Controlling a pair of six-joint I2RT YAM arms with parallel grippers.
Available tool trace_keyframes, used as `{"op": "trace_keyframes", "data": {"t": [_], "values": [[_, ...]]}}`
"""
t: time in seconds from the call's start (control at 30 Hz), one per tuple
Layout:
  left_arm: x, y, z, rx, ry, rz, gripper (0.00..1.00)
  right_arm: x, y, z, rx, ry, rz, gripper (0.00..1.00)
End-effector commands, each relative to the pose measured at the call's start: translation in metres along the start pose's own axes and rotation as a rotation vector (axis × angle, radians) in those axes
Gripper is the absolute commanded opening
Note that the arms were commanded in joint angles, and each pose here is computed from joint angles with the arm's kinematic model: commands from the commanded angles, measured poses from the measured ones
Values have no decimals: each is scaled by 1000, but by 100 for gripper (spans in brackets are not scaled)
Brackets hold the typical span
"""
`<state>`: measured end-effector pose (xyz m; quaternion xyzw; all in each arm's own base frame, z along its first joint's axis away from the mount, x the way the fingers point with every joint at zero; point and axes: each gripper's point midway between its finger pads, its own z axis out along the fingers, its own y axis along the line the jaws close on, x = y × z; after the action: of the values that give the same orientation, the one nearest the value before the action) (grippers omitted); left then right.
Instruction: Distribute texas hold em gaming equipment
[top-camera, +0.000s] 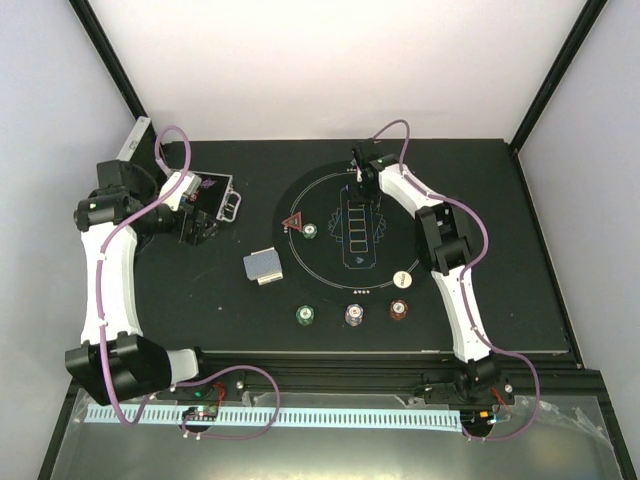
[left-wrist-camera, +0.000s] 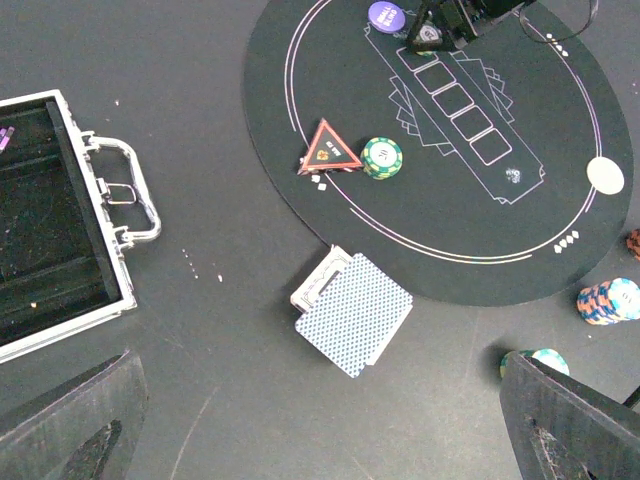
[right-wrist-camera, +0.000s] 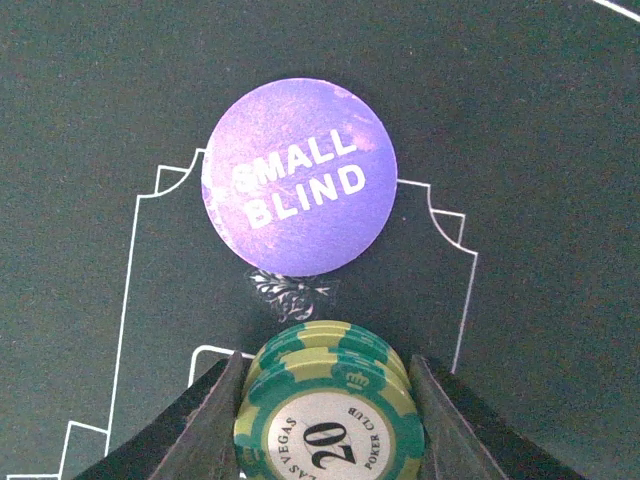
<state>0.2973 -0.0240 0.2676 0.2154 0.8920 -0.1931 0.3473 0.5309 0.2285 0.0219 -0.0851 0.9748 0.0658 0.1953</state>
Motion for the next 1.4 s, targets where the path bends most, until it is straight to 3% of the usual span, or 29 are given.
{"op": "trace_keyframes", "data": {"t": [0.0,0.13,0.2,0.27,0.4,0.53,0.67,0.87,1.03,1.2,1.37], "values": [[-3,-6,-9,-12,-31,26,99,10,0,-3,12,43,-22,21],[-4,-5,-11,-18,-32,29,99,9,4,2,12,61,-33,29],[-5,-5,-11,-18,-34,28,99,7,5,3,15,61,-38,39],[-5,-5,-10,-14,-35,25,99,2,4,-2,23,44,-38,55],[-5,-6,-10,-9,-34,21,99,-15,4,-23,38,-8,-50,66],[-3,-7,-10,-8,-31,24,99,-31,7,-60,40,-71,-54,70],[-1,-7,-10,-4,-22,21,99,-19,22,-93,43,-89,-91,72],[0,-13,-11,16,-32,17,99,58,85,-150,-18,-110,-203,75],[4,-14,-9,25,-35,5,99,159,157,-179,-115,-67,-344,85],[5,-17,-11,26,-38,4,99,236,209,-190,-179,8,-435,90],[6,-20,-13,27,-40,2,99,274,229,-179,-195,66,-467,90]]}}
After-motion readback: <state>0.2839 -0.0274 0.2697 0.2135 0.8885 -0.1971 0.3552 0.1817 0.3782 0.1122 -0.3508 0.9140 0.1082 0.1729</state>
